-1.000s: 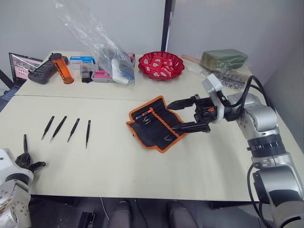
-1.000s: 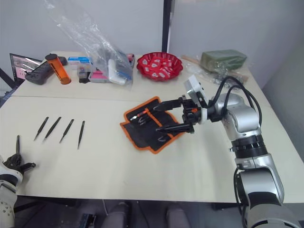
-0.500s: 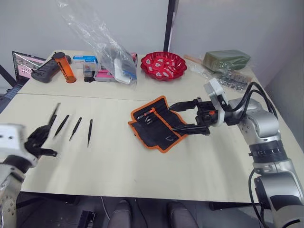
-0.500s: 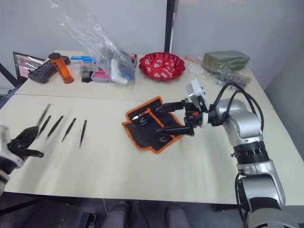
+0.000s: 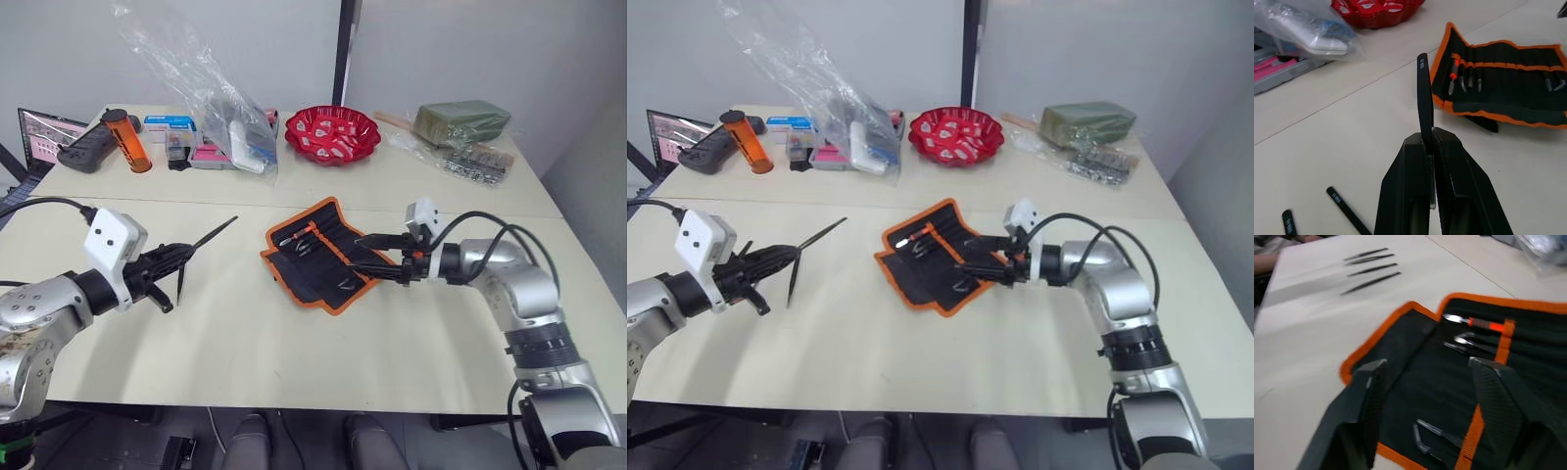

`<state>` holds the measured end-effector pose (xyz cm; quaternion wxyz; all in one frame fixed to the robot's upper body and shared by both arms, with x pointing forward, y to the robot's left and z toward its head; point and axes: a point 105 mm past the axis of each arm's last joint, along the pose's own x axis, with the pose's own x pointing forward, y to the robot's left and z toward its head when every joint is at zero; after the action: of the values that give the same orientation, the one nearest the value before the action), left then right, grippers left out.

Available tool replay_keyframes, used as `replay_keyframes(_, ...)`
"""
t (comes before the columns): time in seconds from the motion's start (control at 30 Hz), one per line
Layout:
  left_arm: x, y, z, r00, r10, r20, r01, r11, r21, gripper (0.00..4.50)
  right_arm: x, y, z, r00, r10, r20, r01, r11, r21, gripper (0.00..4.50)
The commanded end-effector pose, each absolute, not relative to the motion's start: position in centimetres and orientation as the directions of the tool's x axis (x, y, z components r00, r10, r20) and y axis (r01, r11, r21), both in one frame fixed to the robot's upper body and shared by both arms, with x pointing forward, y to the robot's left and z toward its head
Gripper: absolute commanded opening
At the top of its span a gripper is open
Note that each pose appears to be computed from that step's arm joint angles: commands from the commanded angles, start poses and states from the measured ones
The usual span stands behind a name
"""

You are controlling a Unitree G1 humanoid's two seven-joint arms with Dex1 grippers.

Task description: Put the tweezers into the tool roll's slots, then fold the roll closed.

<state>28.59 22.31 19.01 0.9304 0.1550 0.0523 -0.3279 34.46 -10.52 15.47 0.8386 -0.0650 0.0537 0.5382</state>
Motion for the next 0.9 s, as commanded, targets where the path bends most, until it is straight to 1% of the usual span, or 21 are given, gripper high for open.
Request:
replay_keyframes(0.03, 28.8, 21.5, 19.5, 0.75, -0.629, -0.204, 0.66, 0.694, 0.287, 0.0, 35.5, -11.0, 15.2, 0.507, 0.854, -0.116, -0.862, 0.5, -0.09, 1.26)
replay_keyframes(0.1, 29.0, 21.1, 19.5, 0.738, -0.642, -0.208, 0.673, 0.68, 0.29, 0.0, 35.7, -10.8, 14.5, 0.531, 0.84, -0.112, -0.847, 0.525, -0.083, 0.53)
replay_keyframes(0.17, 29.5, 20.7, 19.6, 0.732, -0.648, -0.211, 0.679, 0.672, 0.294, 0.0, 35.9, -10.8, 13.7, 0.546, 0.826, -0.139, -0.838, 0.54, -0.082, 0.02)
replay_keyframes(0.27, 30.4, 20.0, 19.8, 0.719, -0.664, -0.203, 0.691, 0.652, 0.312, 0.0, 36.3, -11.3, 12.7, 0.586, 0.792, -0.171, -0.81, 0.58, -0.088, 0.02)
replay_keyframes(0.33, 31.1, 19.1, 19.6, 0.693, -0.687, -0.218, 0.715, 0.617, 0.328, 0.0, 36.5, -11.7, 11.9, 0.602, 0.774, -0.195, -0.797, 0.597, -0.091, 0.02)
replay_keyframes(0.47, 32.3, 17.3, 19.4, 0.64, -0.73, -0.242, 0.758, 0.548, 0.353, 0.0, 36.1, -11.9, 9.9, 0.591, 0.764, -0.26, -0.803, 0.587, -0.1, 0.02)
replay_keyframes(0.6, 33.2, 15.9, 18.8, 0.612, -0.747, -0.259, 0.779, 0.515, 0.357, 0.0, 35.6, -12.5, 8.2, 0.595, 0.745, -0.302, -0.797, 0.596, -0.1, 0.02)
replay_keyframes(0.77, 34.3, 14.6, 17.7, 0.598, -0.744, -0.299, 0.793, 0.494, 0.357, 0.0, 35.1, -13.1, 7.0, 0.607, 0.728, -0.318, -0.784, 0.614, -0.092, 0.02)
replay_keyframes(0.9, 35.4, 14.2, 16.3, 0.599, -0.719, -0.353, 0.796, 0.484, 0.364, 0.0, 34.9, -13.0, 6.6, 0.614, 0.726, -0.311, -0.775, 0.628, -0.065, 0.02)
